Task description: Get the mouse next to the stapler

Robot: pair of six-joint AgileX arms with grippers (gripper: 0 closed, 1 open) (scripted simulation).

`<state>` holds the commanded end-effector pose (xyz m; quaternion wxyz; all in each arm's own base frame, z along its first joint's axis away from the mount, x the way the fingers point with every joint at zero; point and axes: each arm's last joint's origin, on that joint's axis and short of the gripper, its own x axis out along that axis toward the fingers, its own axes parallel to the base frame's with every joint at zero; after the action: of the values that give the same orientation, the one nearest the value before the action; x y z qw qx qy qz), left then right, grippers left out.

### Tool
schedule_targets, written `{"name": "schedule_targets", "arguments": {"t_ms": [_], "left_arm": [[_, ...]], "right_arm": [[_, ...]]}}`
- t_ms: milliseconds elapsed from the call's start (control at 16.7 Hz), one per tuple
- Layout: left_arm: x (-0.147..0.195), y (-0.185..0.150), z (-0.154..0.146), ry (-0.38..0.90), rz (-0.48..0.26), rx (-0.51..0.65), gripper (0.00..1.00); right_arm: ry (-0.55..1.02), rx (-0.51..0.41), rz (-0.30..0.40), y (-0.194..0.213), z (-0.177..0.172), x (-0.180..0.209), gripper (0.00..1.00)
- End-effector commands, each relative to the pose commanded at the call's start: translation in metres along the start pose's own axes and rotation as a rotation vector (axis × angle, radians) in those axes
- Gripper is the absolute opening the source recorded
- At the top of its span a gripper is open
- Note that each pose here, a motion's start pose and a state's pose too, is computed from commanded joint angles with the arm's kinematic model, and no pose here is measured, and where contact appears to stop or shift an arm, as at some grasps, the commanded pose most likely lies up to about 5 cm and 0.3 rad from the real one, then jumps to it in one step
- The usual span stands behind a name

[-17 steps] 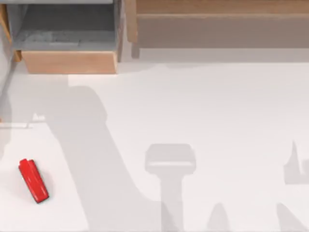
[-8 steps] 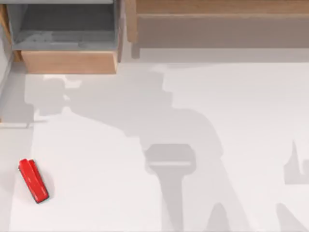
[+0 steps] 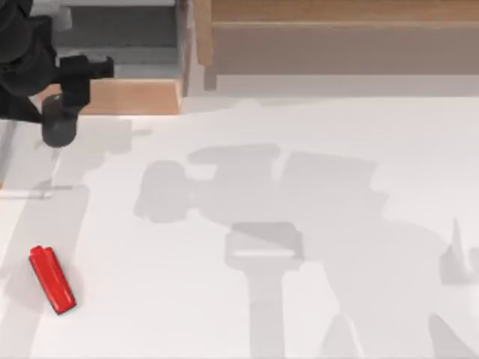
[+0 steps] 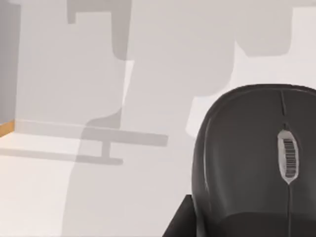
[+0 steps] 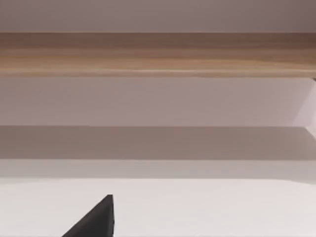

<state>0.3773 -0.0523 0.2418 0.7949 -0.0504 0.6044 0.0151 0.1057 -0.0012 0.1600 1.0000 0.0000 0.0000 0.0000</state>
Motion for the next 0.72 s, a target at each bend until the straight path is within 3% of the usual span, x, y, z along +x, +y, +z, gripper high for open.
{"name": "schedule_targets", "arguments": {"t_ms": [360,720], "left_arm": [[0.027,-0.053,-0.082,0.095,0.009,0.048,0.00],[0.046,-0.070,-0.143,0.160,0.039,0.085,0.00]], "right_arm": [[0.000,0.000,0.000,0.000,0.000,0.000,1.00],[0.000,0.000,0.000,0.000,0.000,0.000,1.00]]}}
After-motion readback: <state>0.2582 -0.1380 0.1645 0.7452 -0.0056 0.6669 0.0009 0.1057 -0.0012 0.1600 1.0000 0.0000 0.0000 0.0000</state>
